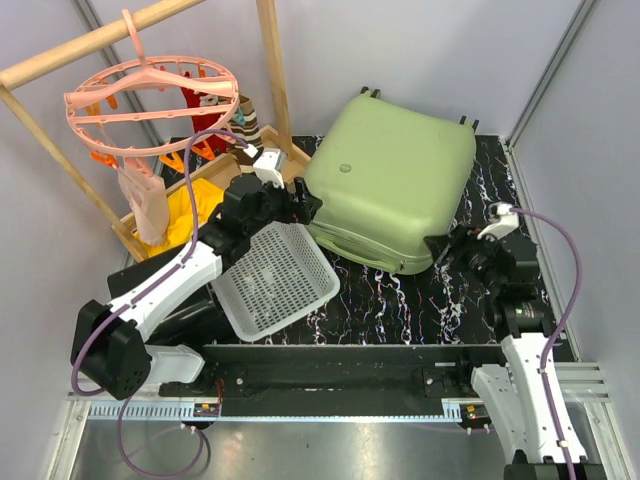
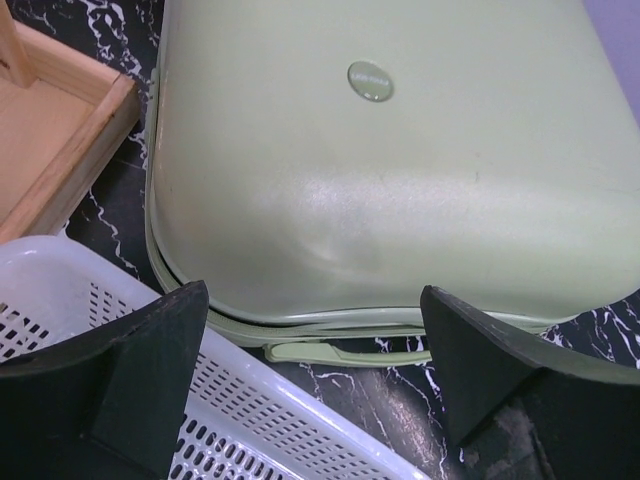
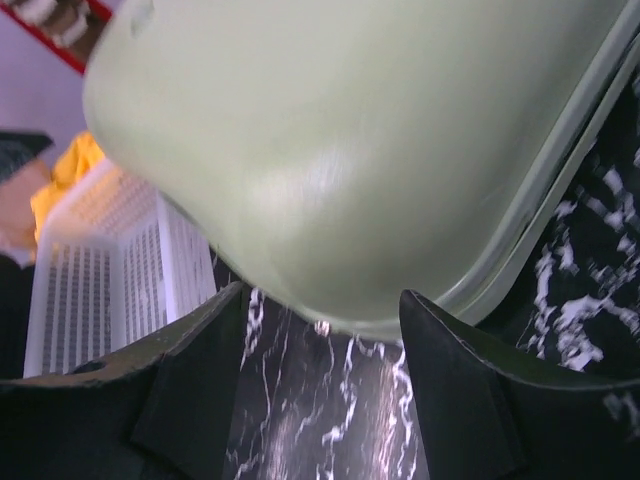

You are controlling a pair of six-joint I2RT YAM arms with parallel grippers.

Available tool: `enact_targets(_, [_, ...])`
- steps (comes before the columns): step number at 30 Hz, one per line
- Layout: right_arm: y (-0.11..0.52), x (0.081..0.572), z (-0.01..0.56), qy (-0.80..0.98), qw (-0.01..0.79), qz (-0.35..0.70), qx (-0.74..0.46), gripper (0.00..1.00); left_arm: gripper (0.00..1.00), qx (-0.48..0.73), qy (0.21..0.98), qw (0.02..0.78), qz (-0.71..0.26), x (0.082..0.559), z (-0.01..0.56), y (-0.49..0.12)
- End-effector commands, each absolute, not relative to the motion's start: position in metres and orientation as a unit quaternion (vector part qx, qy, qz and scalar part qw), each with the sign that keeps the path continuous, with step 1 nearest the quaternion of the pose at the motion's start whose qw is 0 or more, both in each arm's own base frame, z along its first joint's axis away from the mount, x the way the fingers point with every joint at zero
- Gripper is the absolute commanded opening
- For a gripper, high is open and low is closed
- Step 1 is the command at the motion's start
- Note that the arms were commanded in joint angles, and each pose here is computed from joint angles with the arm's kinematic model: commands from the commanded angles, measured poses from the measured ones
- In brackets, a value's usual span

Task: Open, take out, and arrange the luggage
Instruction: Unzip the luggage

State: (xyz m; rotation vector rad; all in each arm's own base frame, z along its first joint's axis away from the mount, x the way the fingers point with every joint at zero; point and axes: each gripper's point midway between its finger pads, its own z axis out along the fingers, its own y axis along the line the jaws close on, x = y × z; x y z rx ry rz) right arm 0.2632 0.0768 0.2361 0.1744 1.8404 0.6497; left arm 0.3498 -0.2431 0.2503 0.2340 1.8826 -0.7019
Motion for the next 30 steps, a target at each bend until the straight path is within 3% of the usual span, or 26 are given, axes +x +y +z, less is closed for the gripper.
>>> enact_targets(1, [0.103,0.245,0.195,0.819,0.49,0.294,0.047,0.7,0.91,0.091,0.779,0.554,-0.281,0.356,0.255,-0.238])
enact_targets(7, [0.131,0.237,0.147,0.841,0.457,0.282,0.057,0.67,0.91,0.09,0.782,0.549,-0.281,0.359,0.25,-0.239])
enact_targets(11, [0.138,0.24,0.129,0.839,0.484,0.238,0.069,0.66,0.91,0.092,0.786,0.546,-0.276,0.36,0.246,-0.24])
enact_targets(19, [0.138,0.264,0.15,0.775,0.587,0.209,0.107,0.61,0.92,0.092,0.785,0.548,-0.273,0.358,0.245,-0.237])
enact_targets(30, [0.147,0.281,0.151,0.76,0.612,0.185,0.12,0.58,0.92,0.096,0.786,0.548,-0.269,0.361,0.242,-0.234])
